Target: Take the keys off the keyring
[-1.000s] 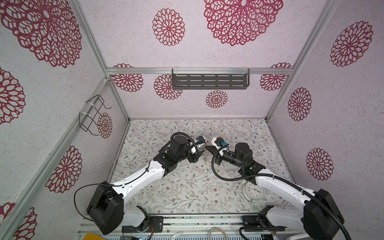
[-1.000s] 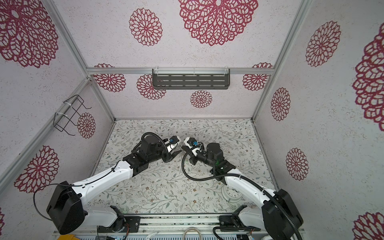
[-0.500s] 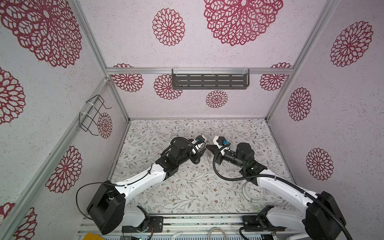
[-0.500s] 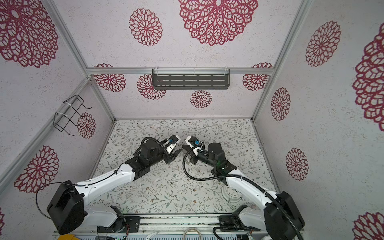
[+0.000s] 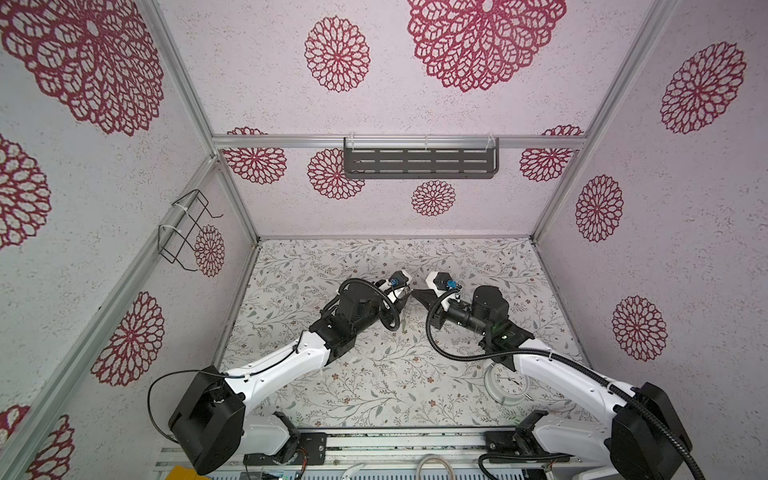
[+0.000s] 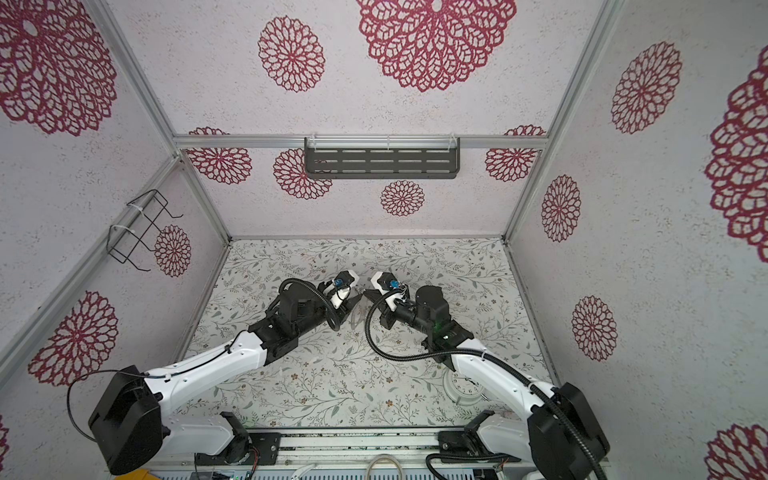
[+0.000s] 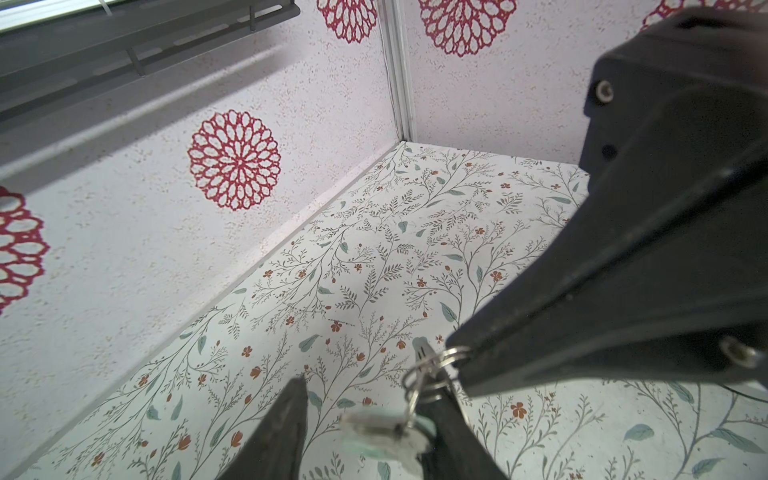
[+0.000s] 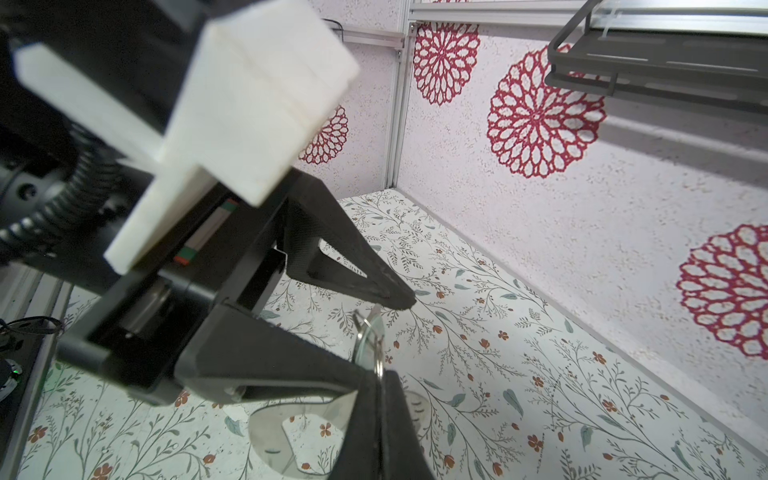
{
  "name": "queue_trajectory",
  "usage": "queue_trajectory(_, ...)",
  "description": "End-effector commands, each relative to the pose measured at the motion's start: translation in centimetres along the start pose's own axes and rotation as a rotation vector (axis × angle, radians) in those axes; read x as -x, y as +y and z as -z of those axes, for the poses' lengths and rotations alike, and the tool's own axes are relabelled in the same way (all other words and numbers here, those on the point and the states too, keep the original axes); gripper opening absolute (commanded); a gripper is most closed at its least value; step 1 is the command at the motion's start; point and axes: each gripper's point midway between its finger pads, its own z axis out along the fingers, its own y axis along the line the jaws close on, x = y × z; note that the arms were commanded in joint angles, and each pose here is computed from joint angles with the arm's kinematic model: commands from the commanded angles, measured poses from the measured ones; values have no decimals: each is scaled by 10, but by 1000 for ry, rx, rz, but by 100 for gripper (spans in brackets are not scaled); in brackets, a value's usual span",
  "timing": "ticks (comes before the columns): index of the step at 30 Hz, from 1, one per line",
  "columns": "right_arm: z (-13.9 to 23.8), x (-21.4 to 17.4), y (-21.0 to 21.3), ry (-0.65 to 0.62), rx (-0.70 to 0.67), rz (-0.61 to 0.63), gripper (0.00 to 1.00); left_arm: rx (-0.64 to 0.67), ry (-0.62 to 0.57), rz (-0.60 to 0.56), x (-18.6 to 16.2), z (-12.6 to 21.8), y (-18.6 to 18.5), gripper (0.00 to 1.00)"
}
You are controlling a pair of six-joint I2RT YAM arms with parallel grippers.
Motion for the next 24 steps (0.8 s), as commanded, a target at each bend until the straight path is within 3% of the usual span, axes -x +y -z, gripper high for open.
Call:
queue_trajectory(1,5,38,-3,-104,-8,15,0,-4,-22,-10,7,6,-2,48)
queue_trajectory(11,5,40,-3,-109,-3,9,0,15,-2,-2,3,3,1,50)
queue_trajectory(24,1,42,-3,-115,7,-21,0,-2,-6,-15,3,3,-2,14)
